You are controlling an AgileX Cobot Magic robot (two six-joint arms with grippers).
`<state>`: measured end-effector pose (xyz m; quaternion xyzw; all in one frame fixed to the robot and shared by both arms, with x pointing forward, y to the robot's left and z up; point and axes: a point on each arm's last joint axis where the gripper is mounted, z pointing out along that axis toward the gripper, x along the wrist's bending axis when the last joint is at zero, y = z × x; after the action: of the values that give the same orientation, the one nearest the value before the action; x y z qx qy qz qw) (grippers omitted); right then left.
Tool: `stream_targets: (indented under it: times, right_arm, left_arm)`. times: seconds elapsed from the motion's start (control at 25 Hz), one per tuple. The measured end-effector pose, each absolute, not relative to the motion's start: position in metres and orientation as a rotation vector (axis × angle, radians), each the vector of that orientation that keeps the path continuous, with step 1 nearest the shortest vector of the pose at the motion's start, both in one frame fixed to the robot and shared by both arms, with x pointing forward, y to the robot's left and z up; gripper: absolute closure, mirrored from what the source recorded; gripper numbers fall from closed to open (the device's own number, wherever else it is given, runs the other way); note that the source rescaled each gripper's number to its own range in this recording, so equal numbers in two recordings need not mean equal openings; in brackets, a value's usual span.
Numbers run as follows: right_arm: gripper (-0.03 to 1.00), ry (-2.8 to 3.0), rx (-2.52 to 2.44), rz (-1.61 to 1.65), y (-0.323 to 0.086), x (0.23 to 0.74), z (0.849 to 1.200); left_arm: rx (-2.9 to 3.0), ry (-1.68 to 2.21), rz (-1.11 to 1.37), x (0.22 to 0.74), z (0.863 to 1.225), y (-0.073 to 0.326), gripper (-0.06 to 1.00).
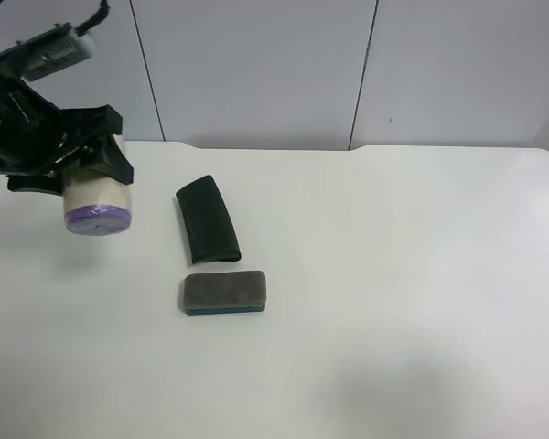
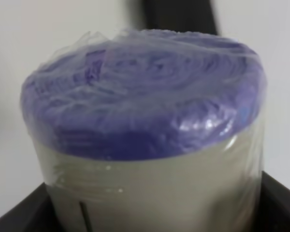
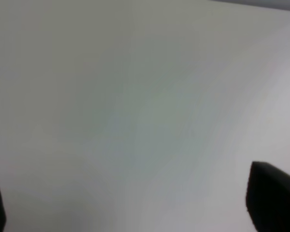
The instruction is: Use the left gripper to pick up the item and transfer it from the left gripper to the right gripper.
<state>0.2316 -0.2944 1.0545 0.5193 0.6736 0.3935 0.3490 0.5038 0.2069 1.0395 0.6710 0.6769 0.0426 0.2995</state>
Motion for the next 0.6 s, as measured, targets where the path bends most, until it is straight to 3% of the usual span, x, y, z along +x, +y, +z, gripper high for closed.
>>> stream_targets:
  times: [0.28, 0.6]
  right_arm:
    - [-0.03, 1.746, 1.346, 1.02, -0.294, 0.232, 1.054]
    - [-0.03, 1.746, 1.346, 1.02, -0.294, 0.232, 1.054]
  left_arm:
    - [2.053, 1.418, 0.046, 0.476, 1.044, 0.151, 0.94]
    - [2.249, 1.093, 0.052, 0.454, 1.043, 0.123, 0.94]
